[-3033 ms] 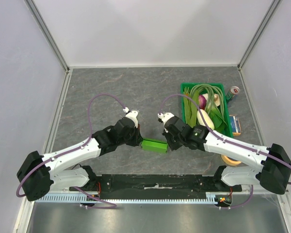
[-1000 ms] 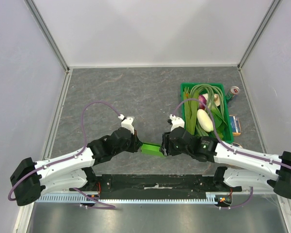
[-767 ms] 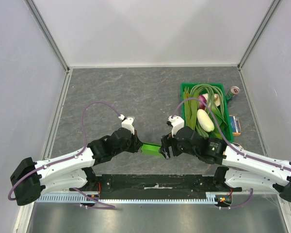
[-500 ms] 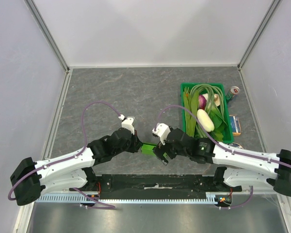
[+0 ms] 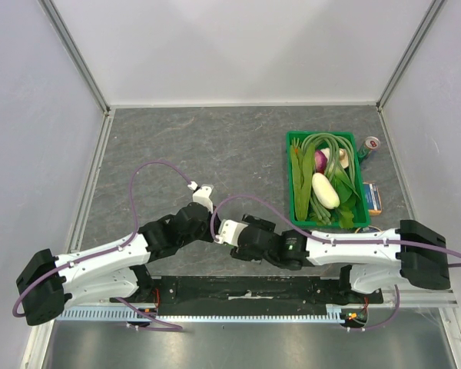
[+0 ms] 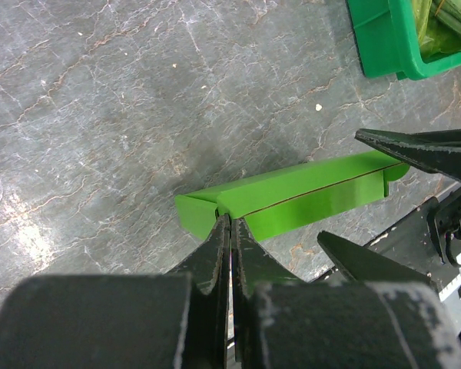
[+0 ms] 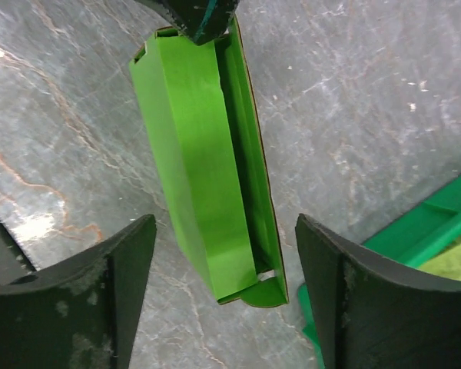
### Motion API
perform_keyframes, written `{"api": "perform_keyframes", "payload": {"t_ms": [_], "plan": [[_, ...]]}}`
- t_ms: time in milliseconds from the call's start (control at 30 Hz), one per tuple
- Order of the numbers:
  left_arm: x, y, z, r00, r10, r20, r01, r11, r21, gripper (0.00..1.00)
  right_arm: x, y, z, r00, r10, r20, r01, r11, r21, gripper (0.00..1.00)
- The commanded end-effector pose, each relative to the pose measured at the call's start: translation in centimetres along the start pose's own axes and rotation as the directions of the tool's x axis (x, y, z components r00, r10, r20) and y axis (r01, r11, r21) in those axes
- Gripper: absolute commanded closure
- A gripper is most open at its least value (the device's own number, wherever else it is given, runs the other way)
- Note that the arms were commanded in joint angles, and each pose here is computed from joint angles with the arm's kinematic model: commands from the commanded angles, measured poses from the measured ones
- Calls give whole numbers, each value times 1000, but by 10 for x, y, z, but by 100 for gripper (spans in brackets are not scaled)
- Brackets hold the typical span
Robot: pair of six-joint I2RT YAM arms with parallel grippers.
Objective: Fold the paper box
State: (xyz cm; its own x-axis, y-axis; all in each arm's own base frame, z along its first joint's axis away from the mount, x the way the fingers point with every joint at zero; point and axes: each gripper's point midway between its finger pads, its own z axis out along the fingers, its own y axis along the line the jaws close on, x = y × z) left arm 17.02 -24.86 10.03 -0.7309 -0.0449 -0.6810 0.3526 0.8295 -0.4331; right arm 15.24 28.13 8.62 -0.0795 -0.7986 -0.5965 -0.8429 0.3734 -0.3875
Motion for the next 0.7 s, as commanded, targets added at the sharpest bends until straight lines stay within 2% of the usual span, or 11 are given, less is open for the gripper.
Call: {"api": "perform_keyframes", "payload": {"t_ms": [0,367,667], "plan": [[25,16,1,997,-6,-72,2,999,-53,98,-26,-27,-6,997,-69,30,62,979,193,22],[29,20,3,997,-18,-69,13,998,-65,98,-17,-15,7,990,-138,-37,143,952,271,48],[32,23,4,997,-32,-65,27,997,-76,98,-15,-6,16,992,-124,-19,124,951,283,68]]}}
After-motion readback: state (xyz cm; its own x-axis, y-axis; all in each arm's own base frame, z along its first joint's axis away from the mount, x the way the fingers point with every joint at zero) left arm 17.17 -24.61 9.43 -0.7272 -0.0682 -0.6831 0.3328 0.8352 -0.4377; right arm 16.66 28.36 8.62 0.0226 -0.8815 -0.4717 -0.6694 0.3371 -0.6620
